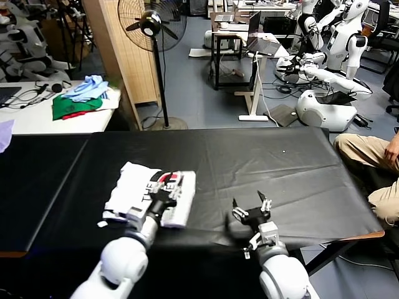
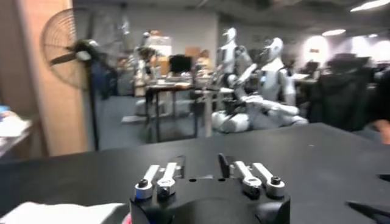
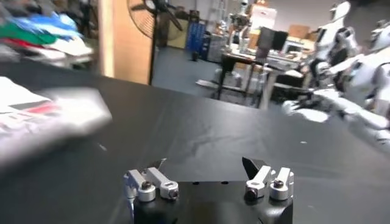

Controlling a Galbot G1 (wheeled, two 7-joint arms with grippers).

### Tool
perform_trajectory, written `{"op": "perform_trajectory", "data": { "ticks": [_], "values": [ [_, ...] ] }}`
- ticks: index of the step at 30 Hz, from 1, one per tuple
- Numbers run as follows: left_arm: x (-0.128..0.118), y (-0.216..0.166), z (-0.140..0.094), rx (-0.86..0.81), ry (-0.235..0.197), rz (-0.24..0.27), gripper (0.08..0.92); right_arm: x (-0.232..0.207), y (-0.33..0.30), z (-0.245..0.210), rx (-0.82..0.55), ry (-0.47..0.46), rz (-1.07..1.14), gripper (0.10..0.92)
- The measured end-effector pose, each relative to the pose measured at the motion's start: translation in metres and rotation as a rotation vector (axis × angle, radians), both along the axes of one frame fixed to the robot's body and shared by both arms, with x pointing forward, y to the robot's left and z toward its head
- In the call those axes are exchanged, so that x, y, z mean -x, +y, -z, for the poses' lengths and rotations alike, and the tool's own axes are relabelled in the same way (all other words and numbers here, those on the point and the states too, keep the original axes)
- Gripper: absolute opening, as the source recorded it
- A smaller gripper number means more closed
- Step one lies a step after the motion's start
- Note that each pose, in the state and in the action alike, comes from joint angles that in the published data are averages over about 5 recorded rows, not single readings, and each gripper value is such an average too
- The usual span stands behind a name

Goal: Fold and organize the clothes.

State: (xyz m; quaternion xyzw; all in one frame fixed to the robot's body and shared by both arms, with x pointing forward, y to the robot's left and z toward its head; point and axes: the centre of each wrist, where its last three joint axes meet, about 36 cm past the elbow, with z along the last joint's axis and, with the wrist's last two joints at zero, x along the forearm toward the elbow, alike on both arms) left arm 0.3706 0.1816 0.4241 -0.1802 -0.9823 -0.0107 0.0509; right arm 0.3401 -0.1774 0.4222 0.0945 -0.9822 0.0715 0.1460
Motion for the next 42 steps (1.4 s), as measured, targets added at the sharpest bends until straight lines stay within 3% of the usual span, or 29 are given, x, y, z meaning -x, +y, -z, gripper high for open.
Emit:
{"op": "perform_trajectory", "data": {
  "ticks": [3,5,12,17,19,24,29,32,39,42],
  "values": [
    [0.0,-0.003,0.005,0.02,-0.05,0.035,0.726,-0.004,0.005,0.001,-0.057,0.043,-0.022,0.798],
    [0.0,-0.002,0.004,0.046,-0.067,0.041,0.778,-0.009,0.011,0.002,-0.102,0.084,-0.034,0.798],
    [0.006,0.016,-0.009,0.072,-0.109,-0.002,0.798,-0.051,0.051,0.005,-0.263,0.219,-0.095,0.798],
    [0.018,0.03,-0.019,0.074,-0.132,-0.041,0.798,-0.083,0.08,0.01,-0.288,0.256,-0.114,0.785],
    [0.023,0.035,-0.023,0.077,-0.137,-0.056,0.798,-0.091,0.088,0.012,-0.287,0.266,-0.117,0.729],
    [0.034,0.045,-0.029,0.096,-0.139,-0.088,0.798,-0.104,0.099,0.017,-0.282,0.277,-0.129,0.491],
    [0.041,0.054,-0.03,0.095,-0.136,-0.118,0.798,-0.113,0.096,0.024,-0.238,0.232,-0.148,0.223],
    [0.045,0.059,-0.028,0.09,-0.133,-0.134,0.798,-0.123,0.087,0.029,-0.173,0.163,-0.16,0.143],
    [0.049,0.067,-0.02,0.075,-0.115,-0.178,0.798,-0.154,0.046,0.038,0.082,-0.04,-0.16,0.122],
    [0.05,0.071,-0.014,0.056,-0.097,-0.209,0.798,-0.155,0.023,0.039,0.145,-0.082,-0.162,0.171]
  ]
}}
